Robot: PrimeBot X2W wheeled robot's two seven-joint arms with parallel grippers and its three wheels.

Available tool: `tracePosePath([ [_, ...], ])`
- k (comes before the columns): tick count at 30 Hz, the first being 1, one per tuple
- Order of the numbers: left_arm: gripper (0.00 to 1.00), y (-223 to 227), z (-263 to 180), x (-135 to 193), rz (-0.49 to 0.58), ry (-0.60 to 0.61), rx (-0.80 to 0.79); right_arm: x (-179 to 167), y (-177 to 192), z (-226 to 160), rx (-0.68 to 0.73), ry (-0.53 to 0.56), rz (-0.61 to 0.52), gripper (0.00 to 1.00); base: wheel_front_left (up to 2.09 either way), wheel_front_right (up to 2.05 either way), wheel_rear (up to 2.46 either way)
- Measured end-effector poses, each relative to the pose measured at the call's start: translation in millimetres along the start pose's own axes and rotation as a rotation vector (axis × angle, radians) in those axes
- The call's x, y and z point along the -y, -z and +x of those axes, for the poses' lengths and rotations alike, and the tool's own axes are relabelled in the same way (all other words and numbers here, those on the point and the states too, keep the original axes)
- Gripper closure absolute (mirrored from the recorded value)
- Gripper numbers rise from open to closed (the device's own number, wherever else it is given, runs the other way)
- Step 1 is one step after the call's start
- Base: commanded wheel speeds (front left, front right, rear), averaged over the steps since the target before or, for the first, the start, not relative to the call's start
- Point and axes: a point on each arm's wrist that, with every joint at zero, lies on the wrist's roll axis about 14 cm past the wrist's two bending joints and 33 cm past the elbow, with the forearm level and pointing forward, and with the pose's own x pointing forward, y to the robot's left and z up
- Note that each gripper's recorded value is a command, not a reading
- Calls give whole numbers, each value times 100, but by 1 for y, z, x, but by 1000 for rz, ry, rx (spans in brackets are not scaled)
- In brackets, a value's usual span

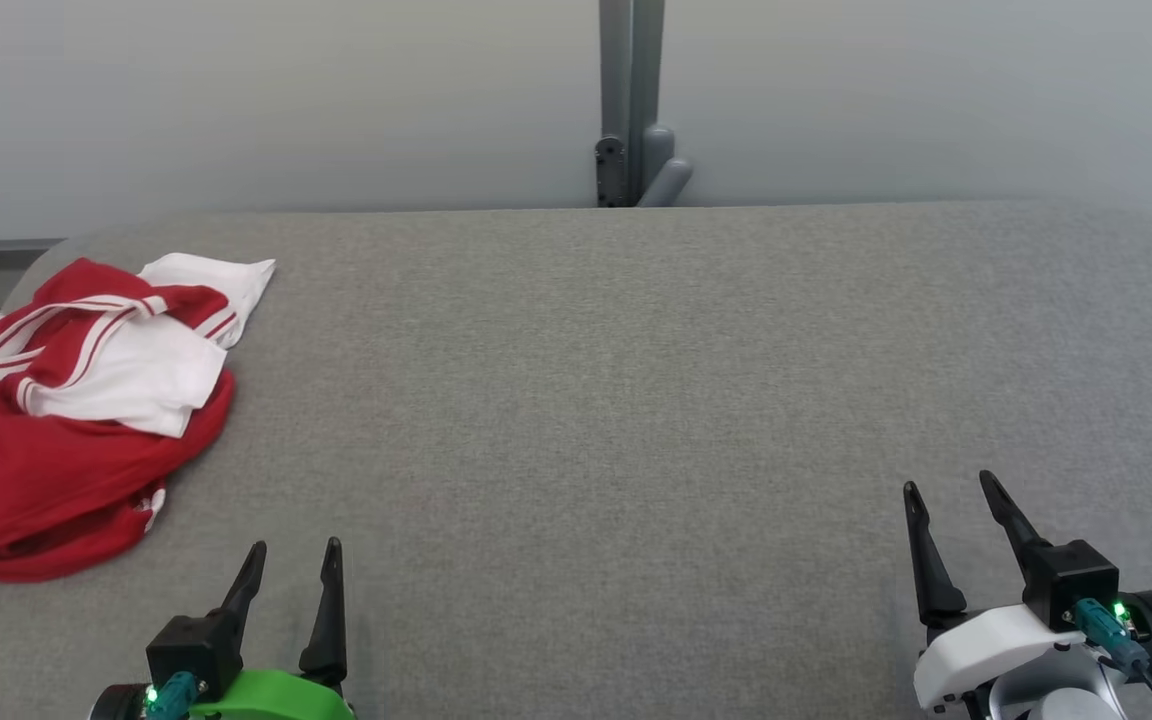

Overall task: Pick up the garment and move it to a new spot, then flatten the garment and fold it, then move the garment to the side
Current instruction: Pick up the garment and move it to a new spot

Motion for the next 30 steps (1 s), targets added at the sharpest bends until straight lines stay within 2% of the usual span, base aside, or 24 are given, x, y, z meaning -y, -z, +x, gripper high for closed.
tracePosePath([
  [8, 0, -1, -28, -42, 0, -129, 11, -42, 3, 15, -8, -126, 11, 0, 0, 0, 0],
  [10, 0, -1, -47, -64, -6, -208, 16, -66, 2, 21, -8, -200, 16, 0, 0, 0, 0],
  [21, 0, -5, -107, -120, -34, -435, 61, -142, -5, 31, 4, -419, 30, 0, 0, 0, 0],
  [25, 0, -10, -111, -127, -37, -461, 80, -148, -5, 30, 4, -438, 29, 0, 0, 0, 0],
  [30, 0, -27, -94, -132, -39, -458, 123, -144, 0, 31, -6, -430, 20, 0, 0, 0, 0],
])
